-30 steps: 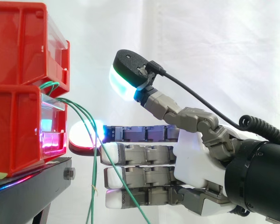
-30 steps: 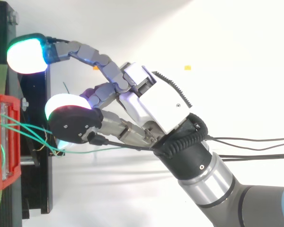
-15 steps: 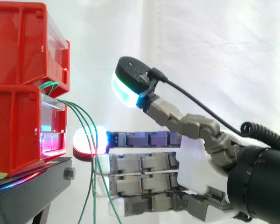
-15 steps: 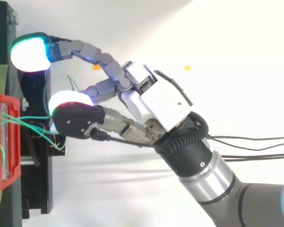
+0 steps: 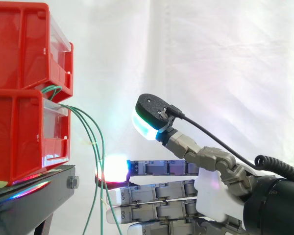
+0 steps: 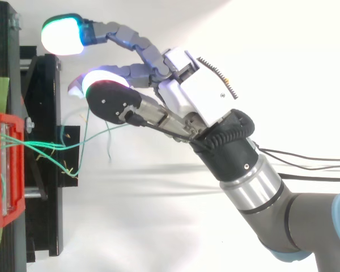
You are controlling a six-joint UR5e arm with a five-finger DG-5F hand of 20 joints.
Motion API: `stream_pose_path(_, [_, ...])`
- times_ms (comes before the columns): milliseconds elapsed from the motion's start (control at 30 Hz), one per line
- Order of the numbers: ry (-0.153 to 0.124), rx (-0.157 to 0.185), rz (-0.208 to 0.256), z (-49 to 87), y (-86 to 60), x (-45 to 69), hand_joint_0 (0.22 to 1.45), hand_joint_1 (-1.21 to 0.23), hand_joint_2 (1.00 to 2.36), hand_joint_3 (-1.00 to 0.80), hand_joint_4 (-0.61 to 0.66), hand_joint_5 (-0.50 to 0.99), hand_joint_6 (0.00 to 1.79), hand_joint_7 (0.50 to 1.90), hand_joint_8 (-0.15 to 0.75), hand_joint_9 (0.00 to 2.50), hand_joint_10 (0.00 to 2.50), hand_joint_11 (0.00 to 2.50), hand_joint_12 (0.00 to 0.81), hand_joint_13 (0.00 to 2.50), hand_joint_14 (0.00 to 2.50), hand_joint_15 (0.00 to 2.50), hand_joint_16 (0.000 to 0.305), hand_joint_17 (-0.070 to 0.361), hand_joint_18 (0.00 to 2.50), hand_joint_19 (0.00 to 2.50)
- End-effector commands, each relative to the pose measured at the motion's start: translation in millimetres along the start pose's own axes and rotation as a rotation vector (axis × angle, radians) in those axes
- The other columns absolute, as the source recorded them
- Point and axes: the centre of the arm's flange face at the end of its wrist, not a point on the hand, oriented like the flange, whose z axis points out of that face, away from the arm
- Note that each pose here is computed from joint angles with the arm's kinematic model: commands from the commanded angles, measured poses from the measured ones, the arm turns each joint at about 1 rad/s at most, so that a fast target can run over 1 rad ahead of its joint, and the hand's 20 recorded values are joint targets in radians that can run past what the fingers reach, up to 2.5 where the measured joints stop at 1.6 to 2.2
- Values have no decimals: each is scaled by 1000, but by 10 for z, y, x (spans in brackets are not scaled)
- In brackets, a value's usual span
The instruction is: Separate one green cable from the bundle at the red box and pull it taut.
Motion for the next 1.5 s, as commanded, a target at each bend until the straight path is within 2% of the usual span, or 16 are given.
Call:
stream_pose_path(0, [-3,0,-2,40,-10,-39,413,-487,1000,-500,118,-292,501,601,376,928,16,549,430,882,17,571,85,191,957,628])
stream_pose_path(100, [-2,-5,-1,63,-1,-43,412,-487,1000,-500,121,-295,501,594,386,992,15,493,436,995,19,558,85,192,978,613])
stream_pose_path(200, [-5,-24,10,120,174,86,411,-487,1000,-500,122,-296,501,591,400,1022,16,460,437,997,18,547,85,192,981,612])
stream_pose_path(267, [-10,-40,-7,168,322,182,411,-488,1000,-500,123,-296,501,591,400,1030,14,444,440,992,19,533,85,192,981,602])
stream_pose_path(333, [-13,-42,-17,179,346,193,412,-487,1000,-500,125,-296,501,588,400,1035,14,442,437,986,17,534,85,192,979,603])
stream_pose_path(367, [-19,-51,-36,201,464,273,412,-488,1000,-500,125,-296,501,588,400,1036,14,436,439,984,17,544,85,191,978,612])
stream_pose_path(467, [-15,-59,-36,179,559,364,412,-487,1000,-500,125,-296,501,590,399,1041,14,431,439,982,18,544,85,192,979,605])
stream_pose_path(567, [-11,-62,-41,99,584,442,411,-488,1000,-500,127,-297,501,588,391,1062,15,479,439,993,17,556,85,192,977,604])
stream_pose_path(700, [-27,-64,-27,5,614,526,413,-483,1000,-500,129,-296,501,590,380,1198,17,556,442,1166,20,641,87,195,1030,616])
stream_pose_path(767, [-37,-56,-27,-68,602,560,412,-482,1000,-500,133,-296,501,588,382,1240,17,568,446,1212,19,649,88,197,1077,606])
stream_pose_path(867, [-38,-50,-22,-153,592,605,411,-478,1000,-500,140,-294,501,586,382,1317,20,575,463,1278,19,636,89,201,1134,596])
stream_pose_path(900, [-44,-42,-16,-221,566,632,412,-476,1000,-500,143,-293,501,584,387,1340,18,585,463,1298,19,639,89,201,1149,601])
stream_pose_path(1200, [-83,-20,-6,-452,562,757,411,-472,1000,-500,173,-288,501,574,423,1424,15,427,484,1385,17,554,90,203,1253,568])
stream_pose_path(1433, [-100,-33,-9,-465,635,821,410,-470,1000,-500,173,-287,501,576,433,1285,11,300,490,1277,16,483,91,205,1228,560])
stream_pose_path(1467, [-106,-32,-20,-463,637,821,410,-471,1000,-500,172,-288,501,576,425,1263,11,312,491,1249,16,483,91,205,1219,562])
